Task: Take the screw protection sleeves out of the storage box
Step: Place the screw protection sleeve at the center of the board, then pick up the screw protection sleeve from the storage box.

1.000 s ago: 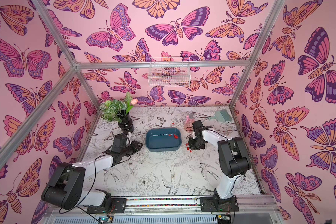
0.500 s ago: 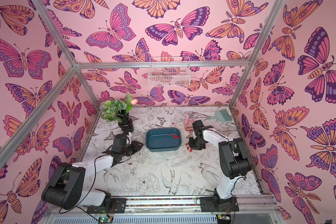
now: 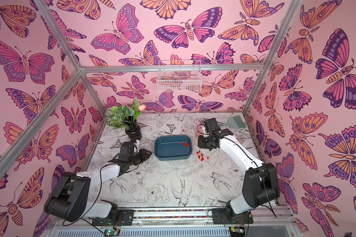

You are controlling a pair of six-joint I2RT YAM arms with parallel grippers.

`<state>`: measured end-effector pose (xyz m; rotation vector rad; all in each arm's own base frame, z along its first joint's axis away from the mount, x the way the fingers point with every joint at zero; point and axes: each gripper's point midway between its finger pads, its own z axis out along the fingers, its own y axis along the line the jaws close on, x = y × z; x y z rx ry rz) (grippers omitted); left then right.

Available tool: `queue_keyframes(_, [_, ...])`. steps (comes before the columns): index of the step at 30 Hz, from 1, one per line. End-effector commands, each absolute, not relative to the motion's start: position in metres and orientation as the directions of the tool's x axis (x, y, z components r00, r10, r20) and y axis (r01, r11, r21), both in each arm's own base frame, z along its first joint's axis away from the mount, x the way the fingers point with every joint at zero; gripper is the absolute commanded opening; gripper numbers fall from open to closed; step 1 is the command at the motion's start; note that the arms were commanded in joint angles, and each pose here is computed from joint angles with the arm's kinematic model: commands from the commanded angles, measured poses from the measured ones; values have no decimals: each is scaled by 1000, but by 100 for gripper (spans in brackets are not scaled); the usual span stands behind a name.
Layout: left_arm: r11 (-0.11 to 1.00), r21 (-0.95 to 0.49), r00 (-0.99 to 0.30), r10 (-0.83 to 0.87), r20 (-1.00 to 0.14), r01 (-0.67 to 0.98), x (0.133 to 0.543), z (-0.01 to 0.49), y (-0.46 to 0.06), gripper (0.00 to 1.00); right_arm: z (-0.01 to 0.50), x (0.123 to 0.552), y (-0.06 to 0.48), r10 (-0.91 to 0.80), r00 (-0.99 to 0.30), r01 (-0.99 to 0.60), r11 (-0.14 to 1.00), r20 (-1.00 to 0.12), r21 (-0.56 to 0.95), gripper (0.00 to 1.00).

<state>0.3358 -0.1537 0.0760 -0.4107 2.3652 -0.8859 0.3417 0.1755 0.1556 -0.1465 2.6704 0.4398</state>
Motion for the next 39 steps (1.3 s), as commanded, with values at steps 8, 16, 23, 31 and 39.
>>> queue_keyframes(8, [730, -679, -784, -465, -410, -78, 338, 79, -152, 29, 155, 356, 223, -98, -910, -217, 941, -404, 261, 37])
queue_keyframes(16, [731, -678, -785, -465, -409, -79, 339, 78, -152, 29, 135, 385, 262, -167, -910, -257, 946, -381, 199, 37])
queue_keyframes(23, [735, -673, -788, -462, -407, -84, 342, 75, -152, 30, 107, 407, 286, -148, -901, -251, 945, -407, 211, 39])
queue_keyframes(31, [727, -683, -794, -457, -401, -74, 339, 74, -154, 30, 96, 417, 308, -162, -858, -286, 939, -487, 191, 40])
queue_keyframes(39, [703, -706, -789, -482, -381, -89, 315, 68, -150, 30, 80, 423, 308, -170, -837, -290, 944, -520, 159, 39])
